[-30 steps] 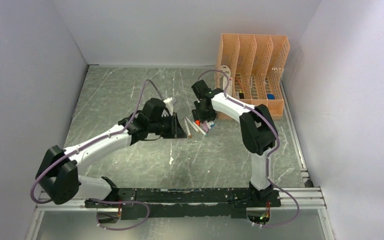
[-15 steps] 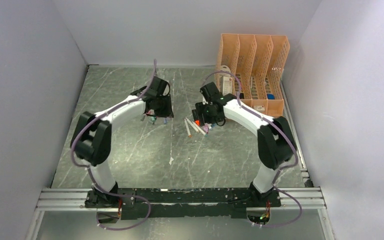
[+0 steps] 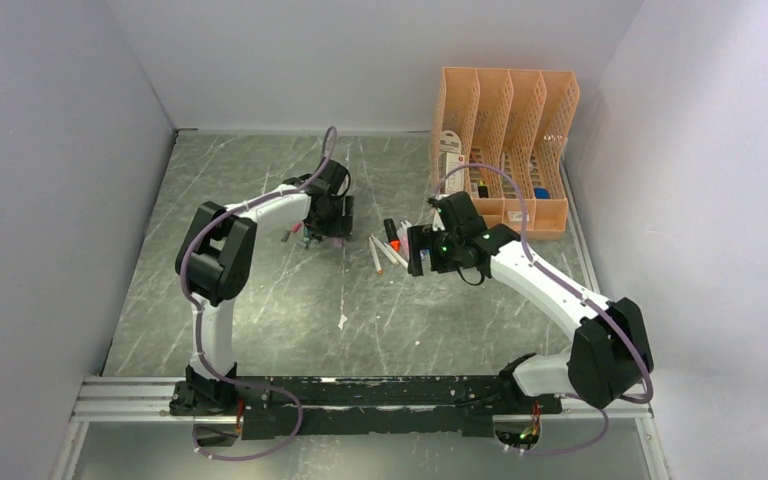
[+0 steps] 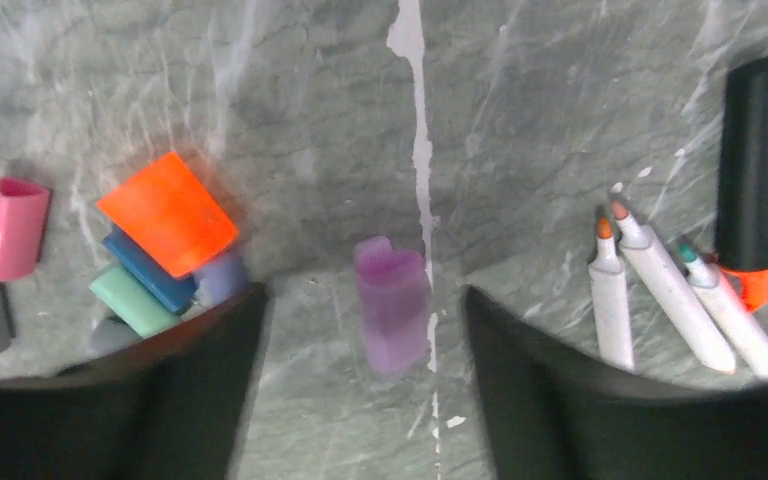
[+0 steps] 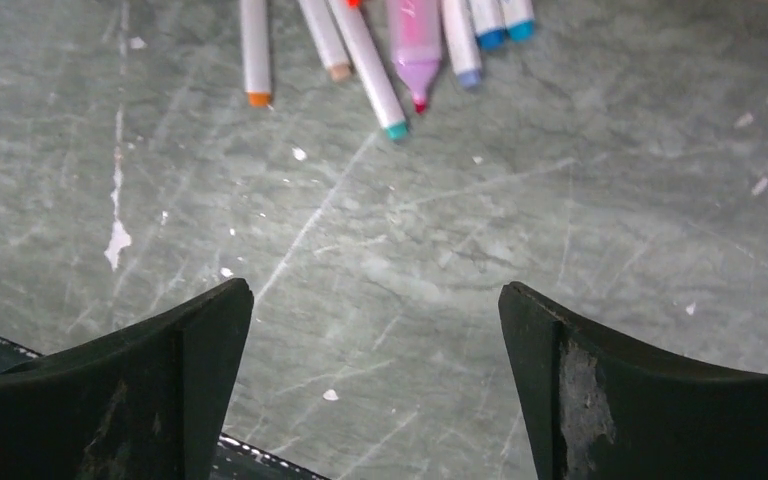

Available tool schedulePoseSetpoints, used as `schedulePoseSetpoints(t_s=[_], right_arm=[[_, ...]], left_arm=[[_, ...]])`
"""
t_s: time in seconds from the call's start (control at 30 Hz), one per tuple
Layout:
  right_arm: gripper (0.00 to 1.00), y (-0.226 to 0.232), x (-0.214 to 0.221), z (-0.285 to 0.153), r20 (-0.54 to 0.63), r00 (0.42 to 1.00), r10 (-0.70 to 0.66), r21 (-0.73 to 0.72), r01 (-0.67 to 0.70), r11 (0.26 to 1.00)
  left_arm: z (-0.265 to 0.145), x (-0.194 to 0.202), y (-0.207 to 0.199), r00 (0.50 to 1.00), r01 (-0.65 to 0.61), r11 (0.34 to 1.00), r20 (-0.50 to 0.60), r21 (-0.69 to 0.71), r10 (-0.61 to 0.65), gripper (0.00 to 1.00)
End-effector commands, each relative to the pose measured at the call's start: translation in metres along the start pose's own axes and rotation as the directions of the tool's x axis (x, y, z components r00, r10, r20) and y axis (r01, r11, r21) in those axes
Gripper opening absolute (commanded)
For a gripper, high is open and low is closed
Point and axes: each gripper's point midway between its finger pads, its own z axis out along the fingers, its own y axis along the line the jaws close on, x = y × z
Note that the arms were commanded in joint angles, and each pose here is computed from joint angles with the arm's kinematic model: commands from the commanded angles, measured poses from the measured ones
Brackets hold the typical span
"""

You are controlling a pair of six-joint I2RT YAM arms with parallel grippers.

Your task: Open the pen caps

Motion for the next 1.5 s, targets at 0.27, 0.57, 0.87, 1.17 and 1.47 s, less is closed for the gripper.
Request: schedulePoseSetpoints(t_s=[0.27,0.57,0.87,1.17,1.47], right_arm=[[1.0,-0.056,-0.005,-0.016,0.108,0.98,0.166,0.077,-0.175,0.982],[1.0,-0.146,-0.017,-0.033,0.415,0.895,0.164,0.34,-0.319,0.885],[1.0,-0.202,-0.03,-0.056,0.75,0.661,0.014,0.382,-0.45,0.807],[1.0,-0.247,-0.032,-0.031,0.764,0.641,-0.075,0.465,-0.467,0.752],[1.0,-0.251,-0.035,-0.004,0.767,0.627,-0.135,0.462,-0.394,0.795]], left_arm=[[-0.082,-0.021,0.001,0.989,0.01,0.999,0.146,0.049,-0.017,1.0],[-0.211,-0.079,0.042,0.824,0.037,0.999,0.566,-0.029,-0.014,1.0],[-0.178,-0.046,0.165,0.699,0.361,0.911,0.705,-0.201,-0.121,1.0],[-0.118,-0.025,0.196,0.711,0.359,0.887,0.701,-0.292,-0.057,1.0],[-0.108,-0.018,0.205,0.66,0.241,0.91,0.744,-0.338,0.101,1.0]])
